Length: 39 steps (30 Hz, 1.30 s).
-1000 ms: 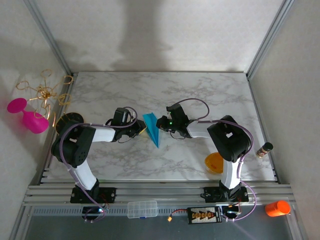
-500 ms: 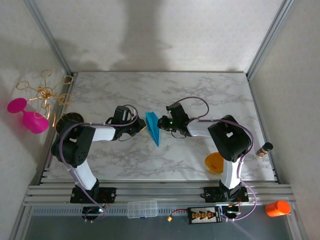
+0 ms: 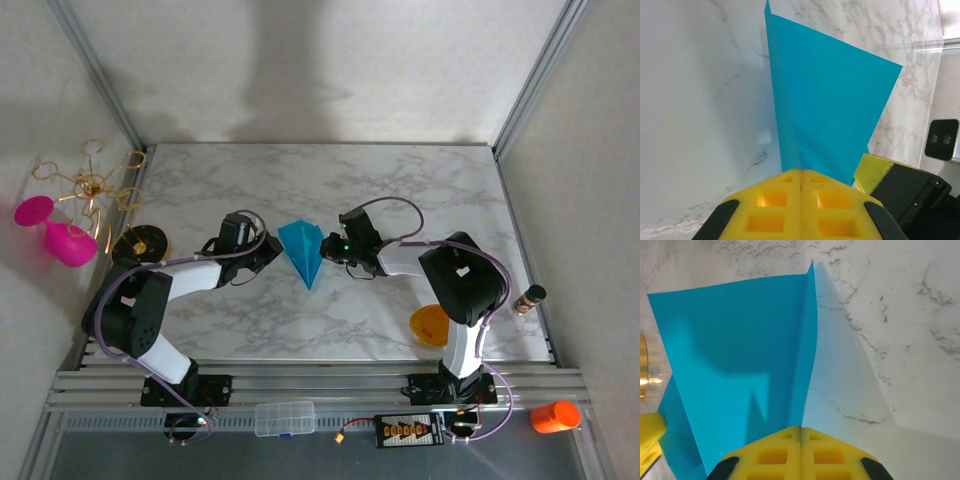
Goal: Fold a paper plane with a square sheet of paper (pick it up from the middle)
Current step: Turn over a paper plane at the center of the table.
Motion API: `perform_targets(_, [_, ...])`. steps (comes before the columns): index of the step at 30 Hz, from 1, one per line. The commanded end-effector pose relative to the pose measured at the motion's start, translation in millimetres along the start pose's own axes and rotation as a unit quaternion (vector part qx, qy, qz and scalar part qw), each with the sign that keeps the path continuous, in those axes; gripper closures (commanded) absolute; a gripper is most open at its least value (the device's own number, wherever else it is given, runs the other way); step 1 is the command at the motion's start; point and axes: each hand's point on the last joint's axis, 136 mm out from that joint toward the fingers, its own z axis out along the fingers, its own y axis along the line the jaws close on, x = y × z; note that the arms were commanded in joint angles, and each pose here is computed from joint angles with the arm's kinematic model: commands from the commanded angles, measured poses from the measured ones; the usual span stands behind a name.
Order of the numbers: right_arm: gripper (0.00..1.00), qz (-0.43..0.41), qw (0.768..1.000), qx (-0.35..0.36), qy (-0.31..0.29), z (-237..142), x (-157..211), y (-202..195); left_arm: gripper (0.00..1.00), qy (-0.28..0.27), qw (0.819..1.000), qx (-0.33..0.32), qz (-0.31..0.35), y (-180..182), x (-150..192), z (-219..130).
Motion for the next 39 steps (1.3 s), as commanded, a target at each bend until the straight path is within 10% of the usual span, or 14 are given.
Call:
perform_targets(1, [0.97, 0.021, 1.0, -0.013, -0.007, -3, -1, 1, 1.0, -0.002, 1.0, -0.02, -0.019, 15, 6, 1])
perform_targets(16, [0.82, -0.006, 0.999, -0.012, 0.029, 6, 8, -3, 1.0, 0.045, 0.998, -0.045, 0.017, 27, 19, 13])
perform_targets(30, [0.92, 0.0, 1.0, 0.006, 0.02, 4, 3, -11, 1.0, 0.034, 0.996, -0.078, 0.019, 37, 13, 11])
perform_targets(39, [0.92, -0.005, 0.999, -0.016, 0.031, 7, 4, 0, 0.74, -0.003, 0.999, -0.046, 0.021, 4, -11, -13])
